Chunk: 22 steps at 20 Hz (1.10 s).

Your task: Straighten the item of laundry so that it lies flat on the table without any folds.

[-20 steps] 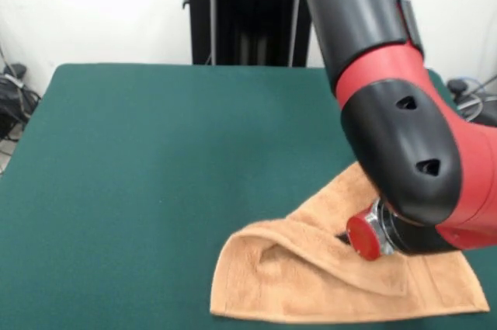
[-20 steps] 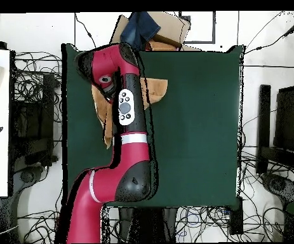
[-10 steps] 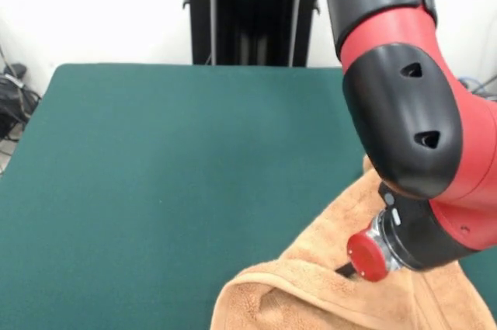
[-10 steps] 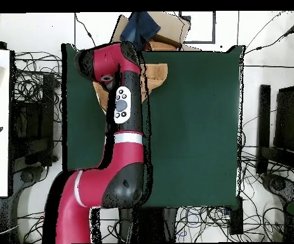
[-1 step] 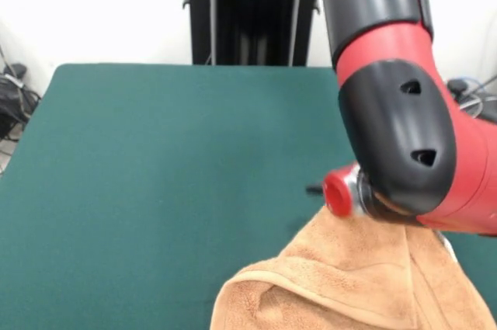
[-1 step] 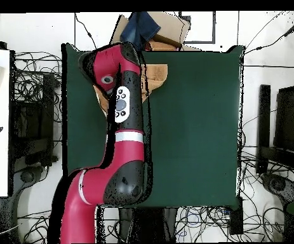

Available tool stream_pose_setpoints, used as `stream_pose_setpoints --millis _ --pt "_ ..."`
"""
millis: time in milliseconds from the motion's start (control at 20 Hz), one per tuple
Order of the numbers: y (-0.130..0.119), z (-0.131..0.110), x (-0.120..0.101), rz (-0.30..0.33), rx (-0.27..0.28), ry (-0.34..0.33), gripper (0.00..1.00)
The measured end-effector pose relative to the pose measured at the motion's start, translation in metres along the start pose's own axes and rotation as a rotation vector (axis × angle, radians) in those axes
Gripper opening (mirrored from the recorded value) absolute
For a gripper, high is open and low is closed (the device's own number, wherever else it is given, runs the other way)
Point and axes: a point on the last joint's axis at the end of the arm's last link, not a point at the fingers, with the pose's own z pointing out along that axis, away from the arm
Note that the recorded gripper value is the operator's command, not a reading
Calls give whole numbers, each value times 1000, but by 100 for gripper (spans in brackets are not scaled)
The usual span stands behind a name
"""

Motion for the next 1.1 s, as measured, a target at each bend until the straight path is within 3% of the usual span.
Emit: stream_pose_setpoints --millis 200,300,450,550,650,750,800,950,1100 --pt "8 18 9 8 -40 176 0" --pt "10 28 6 6 -43 205 0" --pt "11 37 -4 -3 -26 165 0" --pt "10 39 -13 -13 -12 91 0" --pt "11 36 -27 -31 -1 -57 0" --pt "12 32 -32 -38 -4 -126 0" --pt "13 28 -32 -38 -11 -192 0" --pt "10 21 -20 -28 -43 -264 0" --pt "13 10 -11 -5 -76 -387 0"
